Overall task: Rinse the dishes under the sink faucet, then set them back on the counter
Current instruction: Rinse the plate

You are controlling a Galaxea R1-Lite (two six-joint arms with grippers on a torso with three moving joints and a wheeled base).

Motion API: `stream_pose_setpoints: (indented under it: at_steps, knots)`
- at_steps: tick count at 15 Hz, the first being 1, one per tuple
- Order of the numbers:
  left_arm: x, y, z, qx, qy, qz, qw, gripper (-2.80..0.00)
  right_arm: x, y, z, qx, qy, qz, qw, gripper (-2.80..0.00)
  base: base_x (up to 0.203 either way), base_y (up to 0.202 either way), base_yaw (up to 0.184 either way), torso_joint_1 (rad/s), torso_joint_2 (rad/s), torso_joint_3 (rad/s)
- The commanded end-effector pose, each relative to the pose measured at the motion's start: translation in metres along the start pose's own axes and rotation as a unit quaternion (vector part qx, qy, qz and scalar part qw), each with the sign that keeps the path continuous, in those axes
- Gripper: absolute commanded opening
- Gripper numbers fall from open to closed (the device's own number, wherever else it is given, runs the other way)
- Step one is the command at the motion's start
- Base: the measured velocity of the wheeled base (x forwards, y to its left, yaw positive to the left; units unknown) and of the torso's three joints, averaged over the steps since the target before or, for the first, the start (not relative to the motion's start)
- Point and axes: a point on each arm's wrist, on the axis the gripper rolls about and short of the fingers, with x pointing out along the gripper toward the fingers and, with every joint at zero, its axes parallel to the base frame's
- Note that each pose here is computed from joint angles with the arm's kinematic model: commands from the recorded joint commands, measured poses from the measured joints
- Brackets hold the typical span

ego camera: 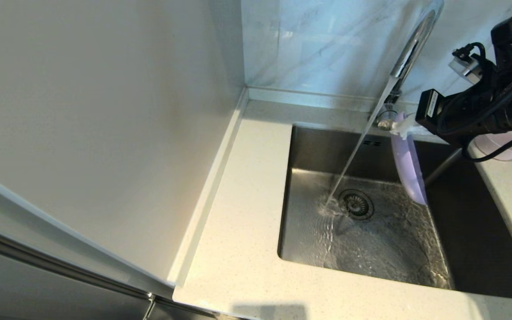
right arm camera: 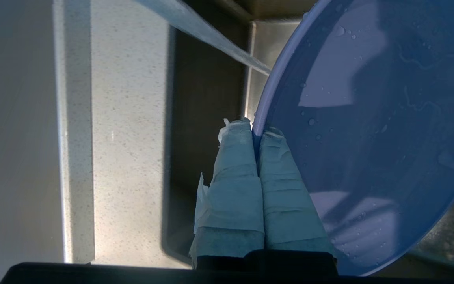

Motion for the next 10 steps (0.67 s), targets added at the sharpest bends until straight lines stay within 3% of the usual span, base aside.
stream_pose_setpoints:
  at_steps: [1,3,5,8,10]
  knots:
    - [0.000,0.000,0.000,0.000,0.000,0.000,1.0000,-2.80,-0.016,-0.015,-0.002,0.017,-0.001,-0.010,1.000,-2.80,0.000,0.000,0.000,0.000,0.00,0.000]
    - [0.000,0.000,0.000,0.000,0.000,0.000,1.0000,-2.80,-0.024,-0.025,-0.002,0.035,0.013,0.018,0.999,-2.80,0.000,0.000,0.000,0.000,0.00,0.000]
    - [0.000,0.000,0.000,0.000,0.000,0.000,1.0000,-2.80,-0.033,-0.029,0.002,0.108,0.040,0.085,0.990,-2.80,0.000,0.000,0.000,0.000,0.00,0.000]
    - [0.000,0.000,0.000,0.000,0.000,-0.001,1.0000,-2.80,-0.047,-0.041,0.008,0.215,0.097,0.175,0.956,-2.80,0.000,0.000,0.000,0.000,0.00,0.000]
    - [0.000,0.000,0.000,0.000,0.000,0.000,1.0000,-2.80,-0.040,-0.047,0.007,0.283,0.123,0.173,0.935,-2.80,0.000,0.000,0.000,0.000,0.00,0.000]
